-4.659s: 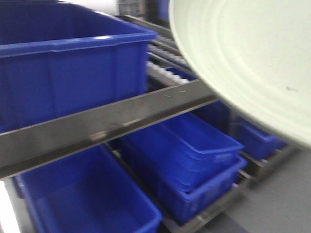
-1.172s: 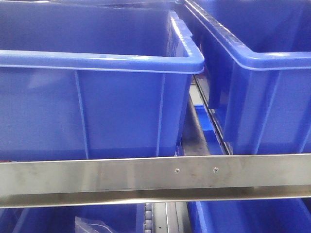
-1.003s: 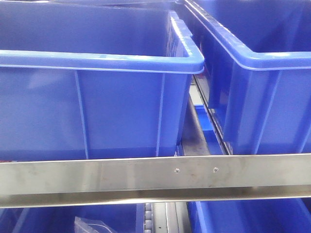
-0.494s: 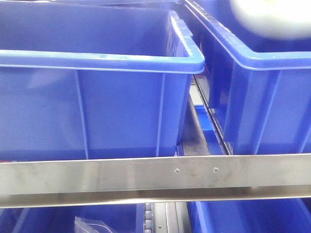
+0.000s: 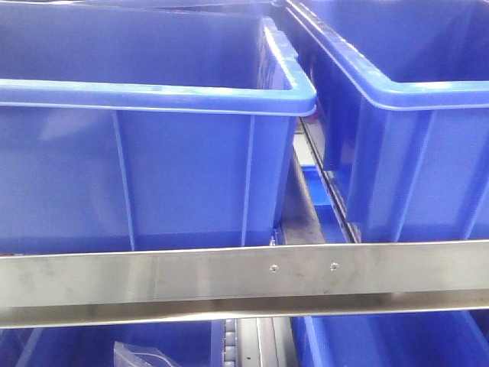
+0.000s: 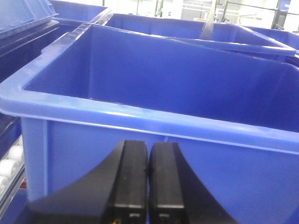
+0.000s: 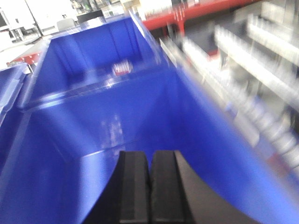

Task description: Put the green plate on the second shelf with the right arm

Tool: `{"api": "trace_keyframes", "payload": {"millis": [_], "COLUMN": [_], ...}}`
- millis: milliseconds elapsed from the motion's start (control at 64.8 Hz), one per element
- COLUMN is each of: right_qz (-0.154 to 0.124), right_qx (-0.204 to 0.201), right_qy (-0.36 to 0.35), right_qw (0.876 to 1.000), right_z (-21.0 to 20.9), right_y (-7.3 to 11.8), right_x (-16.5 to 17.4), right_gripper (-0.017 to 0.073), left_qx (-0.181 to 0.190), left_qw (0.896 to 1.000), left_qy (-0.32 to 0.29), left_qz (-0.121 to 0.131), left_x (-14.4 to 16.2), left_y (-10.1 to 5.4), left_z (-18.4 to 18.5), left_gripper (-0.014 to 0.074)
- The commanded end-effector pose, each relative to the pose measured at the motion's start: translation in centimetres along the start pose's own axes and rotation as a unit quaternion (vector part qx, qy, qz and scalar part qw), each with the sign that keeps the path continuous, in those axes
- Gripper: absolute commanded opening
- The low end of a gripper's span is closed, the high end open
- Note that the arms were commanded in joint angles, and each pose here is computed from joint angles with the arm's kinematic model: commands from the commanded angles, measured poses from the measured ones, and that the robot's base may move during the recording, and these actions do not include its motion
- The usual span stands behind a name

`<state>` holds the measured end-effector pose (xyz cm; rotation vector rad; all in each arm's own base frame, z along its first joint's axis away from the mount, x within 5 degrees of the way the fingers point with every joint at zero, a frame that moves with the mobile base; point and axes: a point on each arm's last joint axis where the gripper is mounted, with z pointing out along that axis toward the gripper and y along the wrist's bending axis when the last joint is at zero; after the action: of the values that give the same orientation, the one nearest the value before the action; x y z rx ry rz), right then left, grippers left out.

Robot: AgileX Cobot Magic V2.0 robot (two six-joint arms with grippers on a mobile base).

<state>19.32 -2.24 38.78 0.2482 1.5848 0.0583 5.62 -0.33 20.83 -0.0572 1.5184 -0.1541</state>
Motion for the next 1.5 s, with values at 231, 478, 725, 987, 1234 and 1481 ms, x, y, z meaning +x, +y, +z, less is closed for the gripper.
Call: {"api": "trace_keyframes", "payload": {"millis": [231, 478, 725, 987, 1234, 1481], "right_qz": [-0.075, 0.015, 0.014, -0.011, -0.051, -0.058], "right_qx": [-0.083, -0.157, -0.157, -0.112, -0.086, -0.078], "right_qy": [-0.057, -0.032, -0.019, 0.005, -0.082, -0.057], "right_qw": [0.992, 0.987, 0.987, 0.994, 0.992, 0.994], "right_z": [-6.9, -9.2, -9.1, -11.3, -14.3, -13.6], "right_y": [1.9, 2.5, 2.5, 0.6, -1.9, -2.7], "right_x": [0.5, 3.1, 3.5, 5.7, 12.9, 17.5], "right_gripper": [0.0052, 0.0049, 0.0049, 0.0049, 0.0049, 0.0049], "left_qx": [0.006, 0.006, 0.006, 0.006, 0.006, 0.006], "left_qw": [0.999, 0.999, 0.999, 0.999, 0.999, 0.999], "left_qy": [-0.033, -0.033, -0.033, -0.033, -0.033, -0.033], "left_qz": [-0.006, -0.006, -0.006, -0.006, -0.006, -0.006], "left_x": [0.5, 0.5, 0.5, 0.5, 0.5, 0.5], "left_y": [0.1, 0.1, 0.1, 0.1, 0.1, 0.1], "left_z": [0.0, 0.0, 0.0, 0.0, 0.0, 0.0], "left_gripper": [0.013, 0.013, 0.013, 0.013, 0.013, 0.013]}}
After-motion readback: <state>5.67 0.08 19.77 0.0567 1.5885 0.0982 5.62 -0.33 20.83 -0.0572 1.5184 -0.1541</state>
